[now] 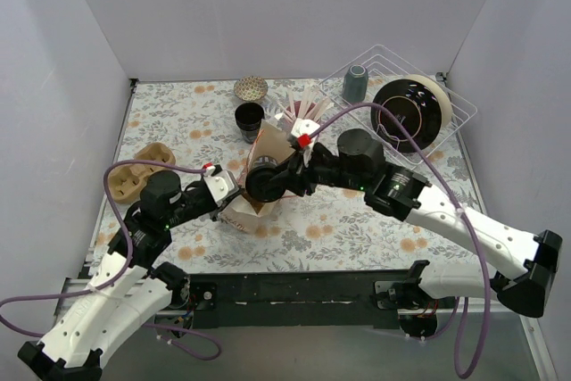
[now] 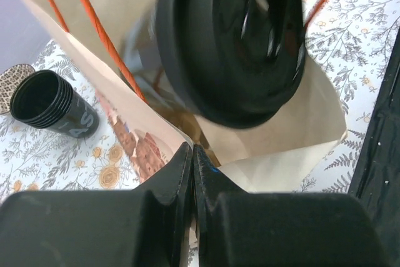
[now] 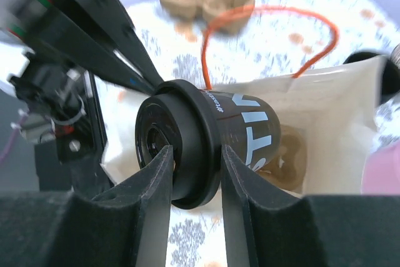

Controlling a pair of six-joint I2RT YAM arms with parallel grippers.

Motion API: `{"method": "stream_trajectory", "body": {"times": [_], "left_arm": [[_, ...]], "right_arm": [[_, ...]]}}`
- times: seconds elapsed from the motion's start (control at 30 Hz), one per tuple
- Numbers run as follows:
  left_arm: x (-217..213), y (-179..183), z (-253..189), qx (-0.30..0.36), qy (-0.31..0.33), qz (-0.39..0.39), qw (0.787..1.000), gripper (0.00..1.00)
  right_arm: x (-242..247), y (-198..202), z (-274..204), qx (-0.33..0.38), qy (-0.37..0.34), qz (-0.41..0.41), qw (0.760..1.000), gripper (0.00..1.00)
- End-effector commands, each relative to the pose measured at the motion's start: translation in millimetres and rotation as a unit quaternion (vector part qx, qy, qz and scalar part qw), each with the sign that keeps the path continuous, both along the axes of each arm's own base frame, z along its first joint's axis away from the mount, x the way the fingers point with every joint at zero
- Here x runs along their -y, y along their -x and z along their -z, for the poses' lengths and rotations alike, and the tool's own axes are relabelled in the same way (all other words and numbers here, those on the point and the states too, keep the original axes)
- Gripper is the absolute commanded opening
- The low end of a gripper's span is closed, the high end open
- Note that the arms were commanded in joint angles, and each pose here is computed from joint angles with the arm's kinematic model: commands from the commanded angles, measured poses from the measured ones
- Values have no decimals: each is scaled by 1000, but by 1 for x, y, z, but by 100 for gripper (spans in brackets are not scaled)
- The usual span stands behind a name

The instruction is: Pack the takeout coffee

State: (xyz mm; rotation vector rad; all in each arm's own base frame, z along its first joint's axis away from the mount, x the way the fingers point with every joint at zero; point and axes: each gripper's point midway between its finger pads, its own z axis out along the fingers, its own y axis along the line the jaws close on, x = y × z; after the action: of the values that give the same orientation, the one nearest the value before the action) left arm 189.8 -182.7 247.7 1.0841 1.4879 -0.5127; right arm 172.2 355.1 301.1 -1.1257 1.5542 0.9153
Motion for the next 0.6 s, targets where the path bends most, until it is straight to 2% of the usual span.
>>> {"method": "stream_trajectory", "body": {"times": [0.0,0.23,0.33,0.43,0.57], "left_arm": [[-8,-7,15,-24,-37,-24,999,0],[-13,-22,17,-12,-59,-49,997,0],[-16,-24,15,-1,-66,-54,996,0],[-19,-20,17,-3,-79,-47,996,0],[-14,-2,11,-8,-75,-7,997,0]], "right_arm": [[11,11,-47,11,-47,-3,999,1],[38,19,-109,17,-99,28,994,1],[54,20,-123,-23,-133,71,988,1],[68,19,-121,-95,-156,124,975,1],[90,6,-97,-146,-138,214,956,1]]}}
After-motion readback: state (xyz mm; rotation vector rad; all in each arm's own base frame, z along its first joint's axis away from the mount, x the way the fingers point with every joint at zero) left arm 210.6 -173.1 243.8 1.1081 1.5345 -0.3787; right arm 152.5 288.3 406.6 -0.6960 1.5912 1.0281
